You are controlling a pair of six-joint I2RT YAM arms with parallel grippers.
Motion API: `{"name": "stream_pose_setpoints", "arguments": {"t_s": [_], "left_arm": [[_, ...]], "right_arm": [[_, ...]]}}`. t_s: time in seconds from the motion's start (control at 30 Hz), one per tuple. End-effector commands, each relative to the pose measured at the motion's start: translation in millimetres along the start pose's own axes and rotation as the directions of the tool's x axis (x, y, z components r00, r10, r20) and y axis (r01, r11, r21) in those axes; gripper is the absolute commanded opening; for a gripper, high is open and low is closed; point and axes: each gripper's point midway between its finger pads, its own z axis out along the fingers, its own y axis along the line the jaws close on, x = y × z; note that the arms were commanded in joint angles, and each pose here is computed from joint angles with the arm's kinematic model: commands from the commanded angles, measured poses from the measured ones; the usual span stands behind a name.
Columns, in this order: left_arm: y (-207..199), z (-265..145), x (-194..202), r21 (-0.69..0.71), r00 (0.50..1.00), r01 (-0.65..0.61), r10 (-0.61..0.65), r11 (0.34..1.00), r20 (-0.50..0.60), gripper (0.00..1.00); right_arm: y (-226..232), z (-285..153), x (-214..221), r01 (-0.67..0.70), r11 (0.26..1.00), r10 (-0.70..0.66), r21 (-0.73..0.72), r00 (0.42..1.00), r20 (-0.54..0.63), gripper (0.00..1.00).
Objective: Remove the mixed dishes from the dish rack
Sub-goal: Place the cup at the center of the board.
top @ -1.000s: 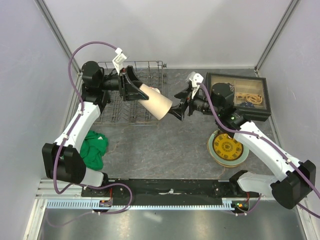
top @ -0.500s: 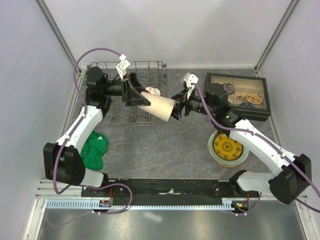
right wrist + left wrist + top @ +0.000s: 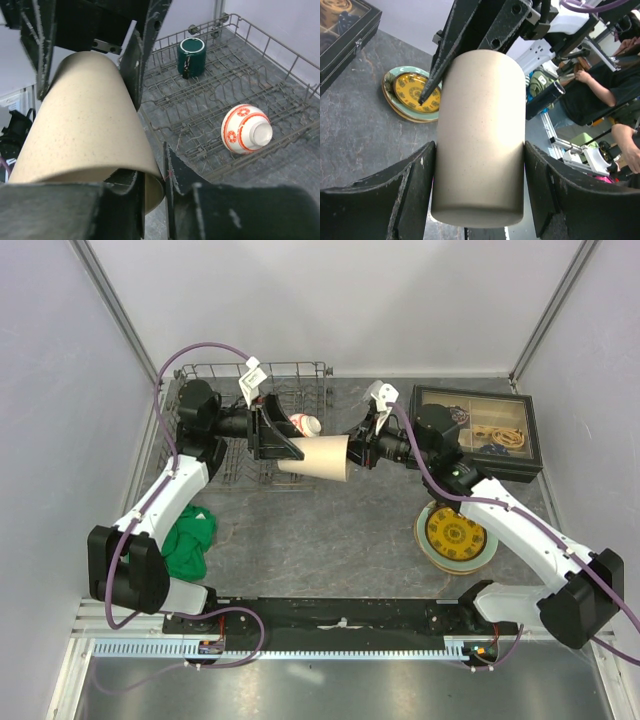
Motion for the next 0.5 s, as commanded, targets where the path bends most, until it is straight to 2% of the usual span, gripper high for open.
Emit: {"name": "stream_pose_setpoints", "arguments": {"t_s": [0.0, 0.03, 0.1, 0.47], "left_arm": [[-10.8, 3.2, -4.5, 0.004, 0.998, -0.068, 0.068, 0.998, 0.004, 0.37], [-11.5, 3.1, -4.7, 0.007, 0.997, -0.074, 0.074, 0.997, 0.001, 0.38], [-10.9, 2.5, -4.4, 0.005, 0.997, -0.076, 0.076, 0.997, -0.002, 0.43], [-14.3, -19.7, -19.0, -0.042, 0.991, -0.131, 0.131, 0.991, 0.015, 0.86]], "right_arm": [[2.3, -1.2, -19.9, 0.059, 0.998, -0.059, 0.005, 0.997, 0.047, 0.12], [1.3, -2.1, -17.6, 0.062, 0.998, -0.063, 0.011, 0.997, 0.040, 0.05], [0.4, -5.2, -16.2, 0.069, 0.997, -0.070, 0.024, 0.997, 0.037, 0.00], [-9.9, -24.2, -3.3, 0.142, 0.985, -0.141, 0.100, 0.990, -0.011, 0.00]]}}
